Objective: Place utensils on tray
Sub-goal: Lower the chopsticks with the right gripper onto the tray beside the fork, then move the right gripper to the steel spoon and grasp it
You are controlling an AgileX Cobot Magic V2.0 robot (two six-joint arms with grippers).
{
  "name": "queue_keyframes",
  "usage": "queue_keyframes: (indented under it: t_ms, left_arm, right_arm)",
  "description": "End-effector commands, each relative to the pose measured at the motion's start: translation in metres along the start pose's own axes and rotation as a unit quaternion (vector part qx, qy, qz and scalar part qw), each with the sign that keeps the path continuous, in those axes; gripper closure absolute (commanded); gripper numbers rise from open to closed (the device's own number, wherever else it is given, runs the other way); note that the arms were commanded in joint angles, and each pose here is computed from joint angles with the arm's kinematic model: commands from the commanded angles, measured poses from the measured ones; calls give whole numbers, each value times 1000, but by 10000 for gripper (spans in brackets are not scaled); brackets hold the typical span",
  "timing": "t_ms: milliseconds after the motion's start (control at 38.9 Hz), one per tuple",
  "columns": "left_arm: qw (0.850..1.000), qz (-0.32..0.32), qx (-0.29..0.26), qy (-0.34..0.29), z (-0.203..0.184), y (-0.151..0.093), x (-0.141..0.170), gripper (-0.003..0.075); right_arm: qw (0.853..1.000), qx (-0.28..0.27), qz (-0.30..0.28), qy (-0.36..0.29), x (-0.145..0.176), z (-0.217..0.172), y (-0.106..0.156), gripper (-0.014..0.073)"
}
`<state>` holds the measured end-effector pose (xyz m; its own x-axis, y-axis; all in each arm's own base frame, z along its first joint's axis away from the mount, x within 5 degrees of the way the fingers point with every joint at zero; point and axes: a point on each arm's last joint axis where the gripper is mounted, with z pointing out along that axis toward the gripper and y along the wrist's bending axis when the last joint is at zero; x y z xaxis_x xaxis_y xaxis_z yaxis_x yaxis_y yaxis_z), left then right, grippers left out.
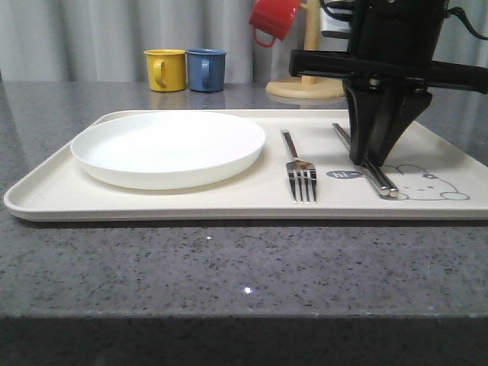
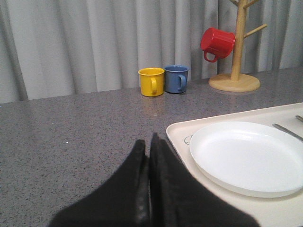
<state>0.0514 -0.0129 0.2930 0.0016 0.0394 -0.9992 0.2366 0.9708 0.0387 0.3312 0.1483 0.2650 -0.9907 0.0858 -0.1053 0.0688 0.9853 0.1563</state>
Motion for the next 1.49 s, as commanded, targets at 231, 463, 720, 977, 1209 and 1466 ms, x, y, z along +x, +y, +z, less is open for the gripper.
queue_keyframes:
  t_ms: [231, 463, 720, 977, 1209, 1466]
  left_arm:
    - [999, -6, -3, -50, -1, 1, -15, 738]
    - [999, -6, -3, -50, -1, 1, -15, 738]
    - [999, -6, -3, -50, -1, 1, -15, 738]
    - [999, -6, -3, -50, -1, 1, -15, 738]
    - [999, -6, -3, -50, -1, 1, -15, 738]
    - [999, -6, -3, -50, -1, 1, -15, 738]
  right_arm:
    - [997, 25, -41, -53, -6, -51, -1, 185]
    - [991, 36, -85, -94, -16, -92, -24, 186]
    - [990, 67, -62, -110, -23, -114, -101, 186]
    - [990, 92, -35, -97, -30, -114, -166, 186]
    - [993, 97, -24, -63, -40, -93, -189, 186]
    - [995, 92, -20, -10, -56, -53, -196, 186]
